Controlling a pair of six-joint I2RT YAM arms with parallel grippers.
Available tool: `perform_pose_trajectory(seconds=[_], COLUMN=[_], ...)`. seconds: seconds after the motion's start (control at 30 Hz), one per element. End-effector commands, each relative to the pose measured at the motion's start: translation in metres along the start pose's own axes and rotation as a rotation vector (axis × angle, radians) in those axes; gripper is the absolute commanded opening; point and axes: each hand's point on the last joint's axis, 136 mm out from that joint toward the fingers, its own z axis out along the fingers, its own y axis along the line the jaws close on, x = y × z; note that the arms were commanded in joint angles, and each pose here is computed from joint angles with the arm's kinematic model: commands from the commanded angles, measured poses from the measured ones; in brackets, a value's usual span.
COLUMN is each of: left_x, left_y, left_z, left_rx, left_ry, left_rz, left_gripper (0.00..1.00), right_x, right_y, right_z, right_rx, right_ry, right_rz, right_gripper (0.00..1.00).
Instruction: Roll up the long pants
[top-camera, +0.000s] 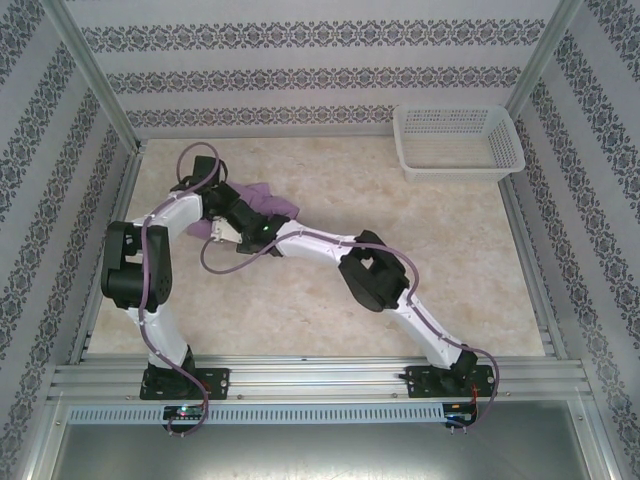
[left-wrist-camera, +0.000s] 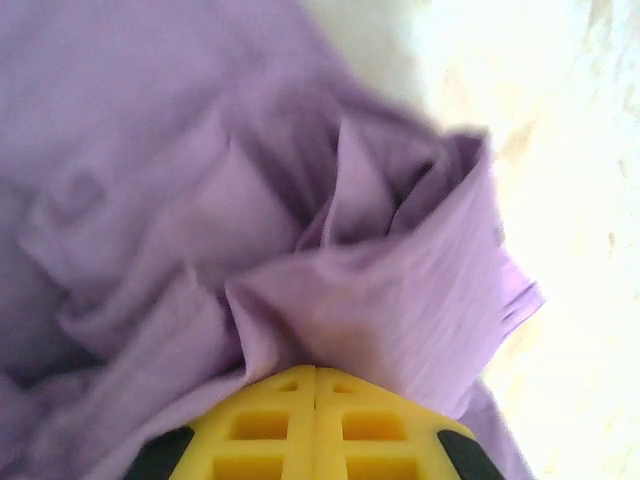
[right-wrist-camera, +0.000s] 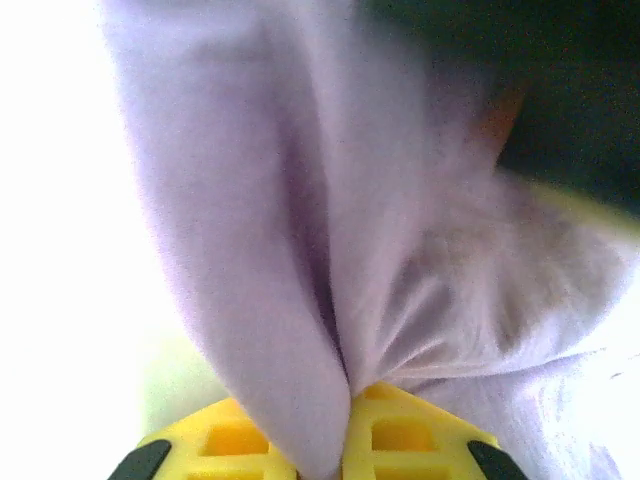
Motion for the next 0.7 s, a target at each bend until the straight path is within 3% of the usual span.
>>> perform_pose_trajectory(seconds=[0.0, 0.07, 0.1, 0.17, 0.33, 0.67], left_x=[-0.069, -0.1, -0.113, -0.13, -0.131, -0.096], left_y=[-0.028, -0.039, -0.044, -0.051, -0.046, -0.011], left_z=[-0.066, -0.094, -0.109, -0.13, -0.145, -0.099], left_rx=[0.071, 0.103, 0.121, 0.151, 0.167, 0.148], left_ry=[-0.126, -0.19, -0.221, -0.262, -0.271, -0.16], left_rz=[-0.051, -0.069, -0.077, -0.088, -0.086, -0.138], left_gripper=[0.31, 0.72, 0.87, 0.98, 1.0, 0.88], right_x=[0.04, 0.035, 0.031, 0.027, 0.016, 0.028], right_y=[-0.043, -0.059, -0.067, -0.078, -0.106, -0.203], right_z=[-0.03, -0.046, -0.054, -0.067, -0.096, -0.148], right_rx=[-0.06, -0.089, -0.098, -0.113, -0.13, -0.038], right_ry=[0.072, 0.04, 0.021, -0.002, -0.076, -0.169], right_rz=[0.23, 0.295, 0.32, 0.355, 0.44, 0.603], right_gripper=[0.0, 0.0, 0.0, 0.0, 0.0, 0.0])
